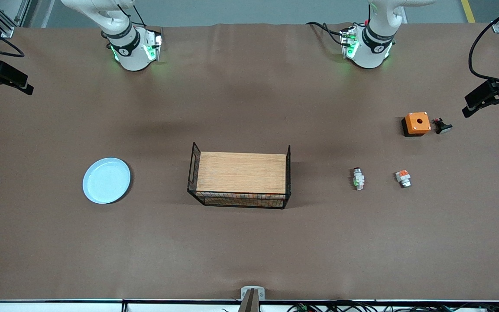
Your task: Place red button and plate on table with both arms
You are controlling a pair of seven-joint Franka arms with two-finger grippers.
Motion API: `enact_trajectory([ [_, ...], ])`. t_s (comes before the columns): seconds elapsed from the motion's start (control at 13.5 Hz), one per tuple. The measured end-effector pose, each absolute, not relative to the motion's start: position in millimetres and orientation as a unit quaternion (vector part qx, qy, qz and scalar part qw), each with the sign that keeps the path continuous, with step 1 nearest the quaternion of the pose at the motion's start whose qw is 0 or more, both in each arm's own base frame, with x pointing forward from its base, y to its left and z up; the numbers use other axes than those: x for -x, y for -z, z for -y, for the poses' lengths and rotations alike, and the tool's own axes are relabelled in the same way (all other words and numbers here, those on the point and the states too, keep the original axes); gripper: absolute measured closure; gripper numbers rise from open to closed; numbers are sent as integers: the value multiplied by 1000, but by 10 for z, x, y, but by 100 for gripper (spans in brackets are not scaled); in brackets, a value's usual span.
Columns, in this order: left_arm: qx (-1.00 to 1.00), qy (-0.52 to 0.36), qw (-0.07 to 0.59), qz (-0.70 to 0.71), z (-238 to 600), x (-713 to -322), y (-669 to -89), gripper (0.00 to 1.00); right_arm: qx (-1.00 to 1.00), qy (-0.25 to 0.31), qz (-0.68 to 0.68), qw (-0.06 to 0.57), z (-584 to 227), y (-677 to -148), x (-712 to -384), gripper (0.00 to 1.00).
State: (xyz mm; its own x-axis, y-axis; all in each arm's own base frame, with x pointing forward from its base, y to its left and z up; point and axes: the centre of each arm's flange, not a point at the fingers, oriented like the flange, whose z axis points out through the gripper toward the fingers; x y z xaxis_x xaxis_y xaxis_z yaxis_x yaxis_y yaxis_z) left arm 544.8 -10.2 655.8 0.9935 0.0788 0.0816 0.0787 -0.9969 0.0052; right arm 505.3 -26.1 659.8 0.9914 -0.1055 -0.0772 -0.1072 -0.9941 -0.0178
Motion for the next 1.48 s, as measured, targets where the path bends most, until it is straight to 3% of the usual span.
enact_trajectory([
  [1.48, -998, -41, 1, -40, 94, -5448, -6558, 0, 999, -6, -46, 12, 218, -6609, -5011, 0],
])
